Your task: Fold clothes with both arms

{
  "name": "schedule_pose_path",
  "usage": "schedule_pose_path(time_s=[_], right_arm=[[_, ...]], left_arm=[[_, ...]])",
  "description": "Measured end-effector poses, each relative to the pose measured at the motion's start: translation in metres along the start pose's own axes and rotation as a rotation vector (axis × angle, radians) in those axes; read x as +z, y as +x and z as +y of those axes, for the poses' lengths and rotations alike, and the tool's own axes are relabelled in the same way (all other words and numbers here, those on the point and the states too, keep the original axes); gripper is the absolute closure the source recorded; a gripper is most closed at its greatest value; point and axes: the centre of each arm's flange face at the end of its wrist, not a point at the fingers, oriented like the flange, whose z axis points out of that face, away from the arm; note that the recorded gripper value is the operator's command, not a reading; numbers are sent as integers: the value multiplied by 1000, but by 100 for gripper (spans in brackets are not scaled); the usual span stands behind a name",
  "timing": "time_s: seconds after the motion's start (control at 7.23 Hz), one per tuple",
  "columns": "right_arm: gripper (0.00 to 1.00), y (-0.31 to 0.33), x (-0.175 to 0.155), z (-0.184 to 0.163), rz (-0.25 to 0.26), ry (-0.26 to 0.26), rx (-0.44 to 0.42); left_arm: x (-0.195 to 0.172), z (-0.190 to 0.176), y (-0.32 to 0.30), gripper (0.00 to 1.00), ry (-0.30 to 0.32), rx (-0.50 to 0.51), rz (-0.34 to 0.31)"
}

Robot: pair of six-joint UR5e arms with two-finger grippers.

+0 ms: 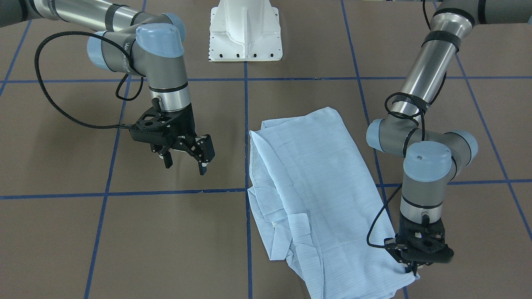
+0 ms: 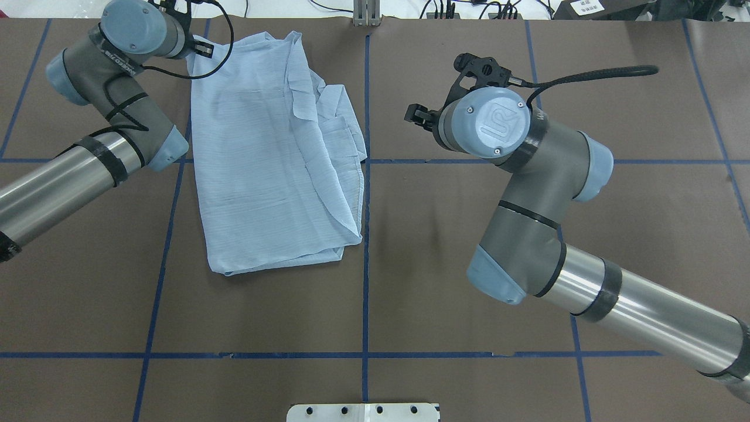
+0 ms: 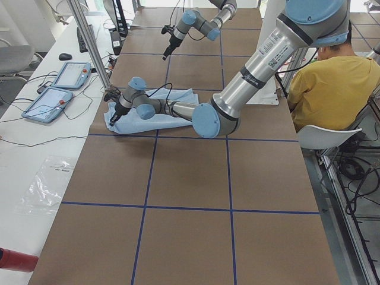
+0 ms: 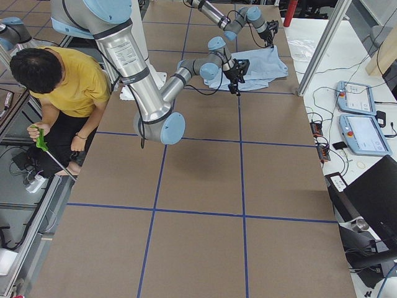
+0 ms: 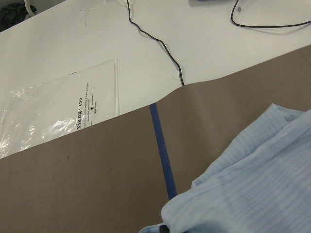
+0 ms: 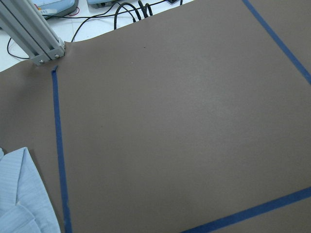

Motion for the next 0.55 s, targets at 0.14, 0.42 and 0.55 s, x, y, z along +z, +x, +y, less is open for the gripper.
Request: schedule_pose_path(time_s=[0.14,0.42,0.55], right_arm=[[3,-35,12,5,8,-6,57],[10,-115,45,26,55,-3,191],[13,-133,55,40,73,7,220]], left_arm=[[-7,8,-17,0,-1,29,55],[-27,26,-44,0,-2,72,139],[-33,31,-49,0,1,74,152]])
